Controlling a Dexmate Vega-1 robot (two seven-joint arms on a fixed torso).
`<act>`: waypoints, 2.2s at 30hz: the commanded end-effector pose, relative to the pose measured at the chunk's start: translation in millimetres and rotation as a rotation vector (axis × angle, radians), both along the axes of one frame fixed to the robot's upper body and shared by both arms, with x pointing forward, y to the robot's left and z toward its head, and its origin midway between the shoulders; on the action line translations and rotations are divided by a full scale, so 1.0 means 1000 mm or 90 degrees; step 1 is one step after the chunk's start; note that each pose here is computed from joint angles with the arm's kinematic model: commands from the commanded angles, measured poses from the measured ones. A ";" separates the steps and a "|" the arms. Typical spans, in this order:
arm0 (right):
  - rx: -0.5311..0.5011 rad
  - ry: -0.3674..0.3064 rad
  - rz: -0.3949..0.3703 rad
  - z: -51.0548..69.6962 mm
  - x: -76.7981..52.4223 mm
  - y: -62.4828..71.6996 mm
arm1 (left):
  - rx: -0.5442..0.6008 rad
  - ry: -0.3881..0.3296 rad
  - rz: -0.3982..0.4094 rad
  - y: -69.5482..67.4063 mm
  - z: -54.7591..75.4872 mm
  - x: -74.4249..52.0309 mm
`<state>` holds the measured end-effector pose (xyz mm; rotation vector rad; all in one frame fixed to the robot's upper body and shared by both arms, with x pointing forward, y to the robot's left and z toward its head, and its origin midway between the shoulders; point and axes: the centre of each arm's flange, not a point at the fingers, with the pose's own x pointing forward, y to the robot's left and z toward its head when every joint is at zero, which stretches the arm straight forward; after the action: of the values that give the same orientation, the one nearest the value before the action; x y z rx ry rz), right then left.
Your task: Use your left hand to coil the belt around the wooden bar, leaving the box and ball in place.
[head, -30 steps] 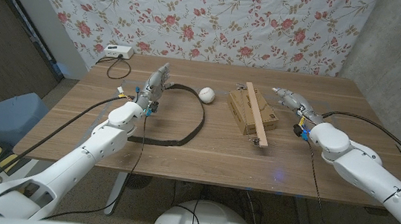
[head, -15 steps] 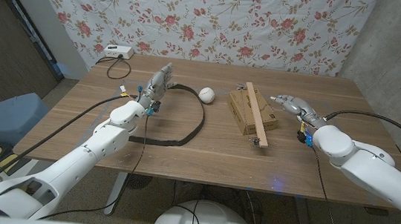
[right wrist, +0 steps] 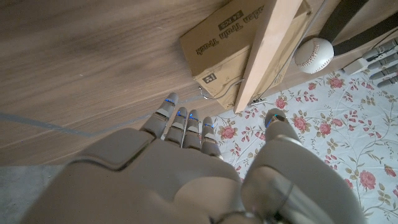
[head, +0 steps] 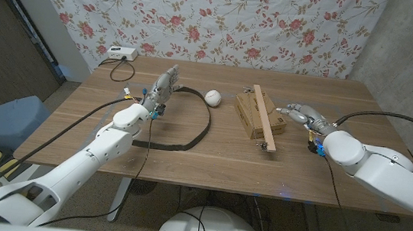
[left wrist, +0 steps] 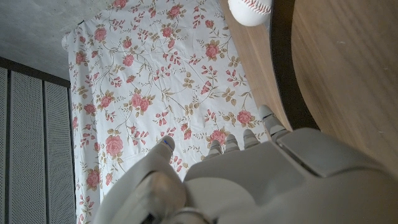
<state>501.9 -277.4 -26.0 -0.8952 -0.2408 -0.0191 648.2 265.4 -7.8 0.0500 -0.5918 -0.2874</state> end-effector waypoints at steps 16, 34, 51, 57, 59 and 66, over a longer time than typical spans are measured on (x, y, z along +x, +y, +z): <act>-0.135 0.119 -0.140 -0.007 -0.032 0.030 | 0.001 0.003 -0.016 -0.002 -0.003 0.003; -0.173 0.189 -0.106 -0.002 -0.014 0.049 | -0.005 0.013 -0.011 0.002 -0.005 0.006; -0.218 0.211 -0.082 0.006 -0.006 0.071 | -0.010 0.013 -0.007 0.008 -0.008 0.005; -0.248 0.211 -0.081 0.005 -0.003 0.078 | -0.008 0.011 -0.009 0.009 -0.007 0.005; -0.261 0.210 -0.083 0.004 -0.002 0.081 | -0.007 0.011 -0.009 0.010 -0.007 0.005; -0.328 0.198 -0.141 0.004 0.000 0.095 | -0.004 0.009 -0.013 0.012 -0.006 0.006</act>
<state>500.2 -197.8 -22.8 -1.2784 0.1231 0.0572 653.8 273.9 -15.0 0.0320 -0.5742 -0.2994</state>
